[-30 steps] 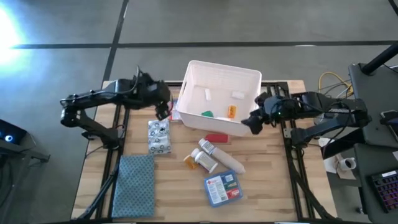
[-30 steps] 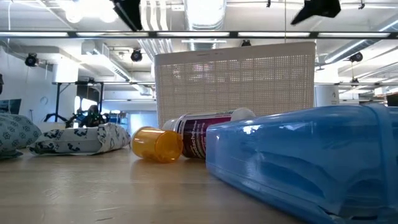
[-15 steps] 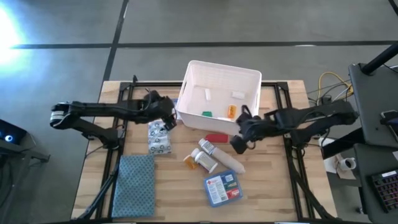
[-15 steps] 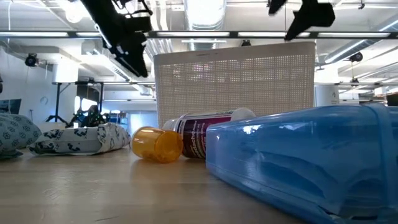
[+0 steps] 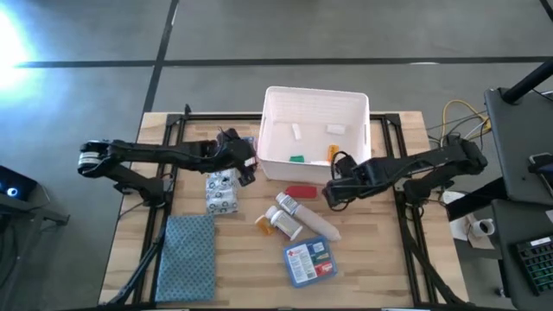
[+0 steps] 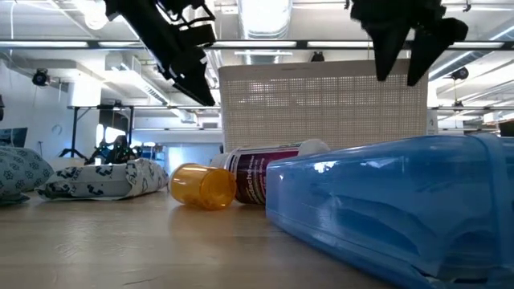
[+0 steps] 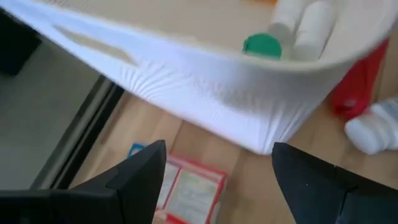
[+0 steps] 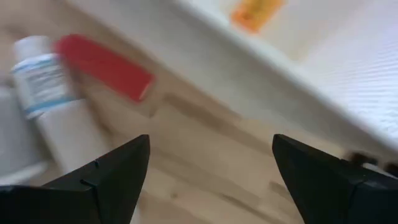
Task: Pick & place medical supplies in basket/bin
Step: Put the white bandage into the bin, then put the orange medicine bottle into the bin
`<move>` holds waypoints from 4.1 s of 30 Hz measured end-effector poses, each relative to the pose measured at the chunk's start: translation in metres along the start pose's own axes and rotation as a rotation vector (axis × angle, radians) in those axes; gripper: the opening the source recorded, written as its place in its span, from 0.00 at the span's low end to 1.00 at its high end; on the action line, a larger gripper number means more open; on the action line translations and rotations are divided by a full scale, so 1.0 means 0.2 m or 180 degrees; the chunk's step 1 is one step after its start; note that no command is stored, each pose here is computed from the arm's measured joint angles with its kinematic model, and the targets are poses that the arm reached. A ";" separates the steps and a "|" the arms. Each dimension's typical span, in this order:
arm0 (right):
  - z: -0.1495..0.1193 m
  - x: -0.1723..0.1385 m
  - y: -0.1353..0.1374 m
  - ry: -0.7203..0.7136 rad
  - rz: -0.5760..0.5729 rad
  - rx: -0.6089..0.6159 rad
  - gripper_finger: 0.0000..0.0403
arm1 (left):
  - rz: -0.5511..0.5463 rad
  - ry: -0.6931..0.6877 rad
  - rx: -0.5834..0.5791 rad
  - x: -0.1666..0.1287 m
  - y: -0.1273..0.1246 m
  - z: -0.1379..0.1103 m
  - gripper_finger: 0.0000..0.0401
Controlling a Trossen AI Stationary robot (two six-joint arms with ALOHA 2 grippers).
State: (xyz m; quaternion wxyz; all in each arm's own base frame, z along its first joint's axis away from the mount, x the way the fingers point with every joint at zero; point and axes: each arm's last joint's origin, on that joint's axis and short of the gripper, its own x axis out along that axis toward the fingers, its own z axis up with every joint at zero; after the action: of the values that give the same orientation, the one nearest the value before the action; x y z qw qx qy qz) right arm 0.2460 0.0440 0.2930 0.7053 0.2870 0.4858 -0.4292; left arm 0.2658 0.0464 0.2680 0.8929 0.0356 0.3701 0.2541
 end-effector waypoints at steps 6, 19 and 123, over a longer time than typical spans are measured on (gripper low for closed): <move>-0.10 -0.15 0.04 -0.0006 0.0928 -0.0569 0.82 | 0.0065 0.0440 0.0039 -0.13 0.04 -0.02 0.68; -0.52 -0.12 0.19 0.0580 0.0858 -0.0819 0.82 | -0.0526 0.0209 -0.0620 -0.48 -0.08 -0.13 0.68; 0.54 -0.15 -0.08 -0.1356 0.0485 -0.0266 0.77 | -0.2324 0.0332 0.2612 -0.45 -0.82 -0.65 0.68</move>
State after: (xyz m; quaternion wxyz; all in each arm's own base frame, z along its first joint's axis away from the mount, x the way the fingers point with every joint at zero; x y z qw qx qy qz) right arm 0.2737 -0.0429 0.3608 0.8336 0.1963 0.3201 -0.4050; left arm 0.1943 -0.1560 0.1911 0.8163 0.2374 0.4708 -0.2358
